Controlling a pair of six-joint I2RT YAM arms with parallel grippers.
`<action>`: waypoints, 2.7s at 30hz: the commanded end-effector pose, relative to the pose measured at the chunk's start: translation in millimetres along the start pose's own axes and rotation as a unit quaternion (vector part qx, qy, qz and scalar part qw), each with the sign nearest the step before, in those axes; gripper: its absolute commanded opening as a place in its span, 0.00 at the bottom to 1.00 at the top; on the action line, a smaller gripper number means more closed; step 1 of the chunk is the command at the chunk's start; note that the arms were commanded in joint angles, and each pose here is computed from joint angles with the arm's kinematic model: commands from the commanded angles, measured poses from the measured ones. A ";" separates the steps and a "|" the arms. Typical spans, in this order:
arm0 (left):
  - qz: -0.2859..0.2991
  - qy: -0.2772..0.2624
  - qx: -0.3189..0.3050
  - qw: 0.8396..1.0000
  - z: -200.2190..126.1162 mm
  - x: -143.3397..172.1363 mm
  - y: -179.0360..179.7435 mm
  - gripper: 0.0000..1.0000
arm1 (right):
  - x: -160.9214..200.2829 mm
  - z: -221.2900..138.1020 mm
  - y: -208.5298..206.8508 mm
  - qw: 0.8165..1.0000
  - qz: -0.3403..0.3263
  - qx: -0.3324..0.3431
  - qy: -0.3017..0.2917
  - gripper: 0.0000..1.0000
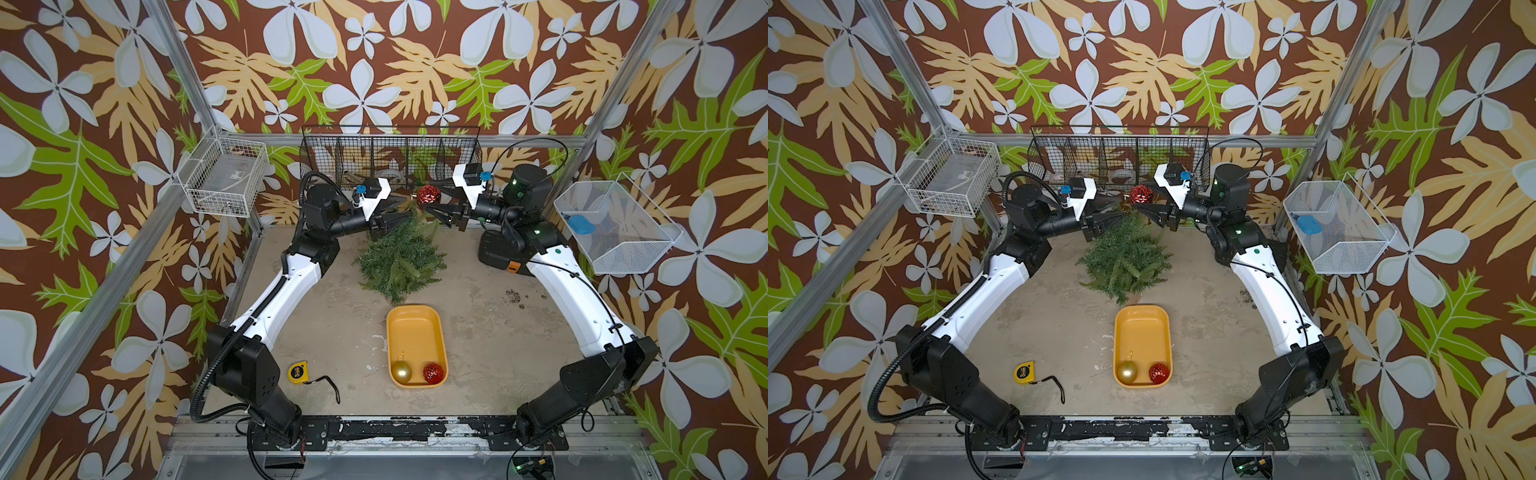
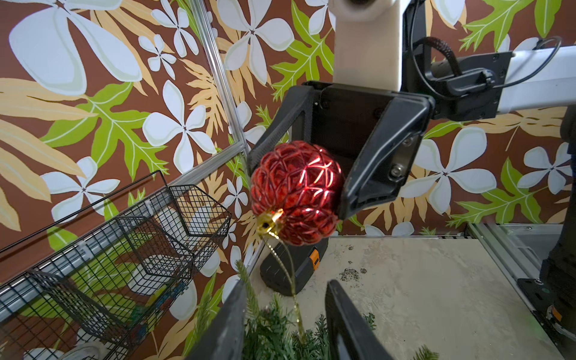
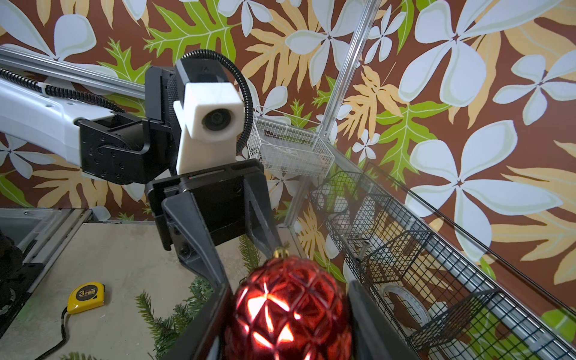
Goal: Decorate the small christmas tree with ornaments
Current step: Hang an ornament on the christmas tree.
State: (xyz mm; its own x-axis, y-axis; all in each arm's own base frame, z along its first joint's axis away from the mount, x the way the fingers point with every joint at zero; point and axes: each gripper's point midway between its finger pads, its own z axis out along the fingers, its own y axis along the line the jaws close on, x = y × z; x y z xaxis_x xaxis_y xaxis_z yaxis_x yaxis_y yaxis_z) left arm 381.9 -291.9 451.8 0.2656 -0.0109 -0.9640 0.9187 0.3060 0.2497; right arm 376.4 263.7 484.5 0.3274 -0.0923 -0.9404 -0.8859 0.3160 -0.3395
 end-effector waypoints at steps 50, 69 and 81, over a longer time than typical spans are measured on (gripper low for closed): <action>0.043 0.160 -0.142 0.976 -3.8 45.9 22.4 0.00 | 55.0 -10.6 -0.8 0.997 0.019 0.030 0.072 0.47; 0.011 0.196 -0.125 0.973 1.8 67.0 23.3 0.00 | 65.5 -6.0 -1.2 0.996 0.029 0.018 0.077 0.47; 0.029 0.181 -0.146 0.972 -7.1 48.4 23.1 0.00 | 42.3 -12.5 -1.9 0.997 0.011 0.033 0.062 0.46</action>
State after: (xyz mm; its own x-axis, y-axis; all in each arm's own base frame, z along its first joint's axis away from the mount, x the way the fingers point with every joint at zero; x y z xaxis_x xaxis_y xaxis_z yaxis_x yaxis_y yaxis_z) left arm 414.9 -281.8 405.9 0.1469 0.3375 -0.9298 0.7824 0.5354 0.3180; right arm 391.0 248.8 430.6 0.2290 -0.2146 -0.9495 -0.8804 0.3705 -0.2960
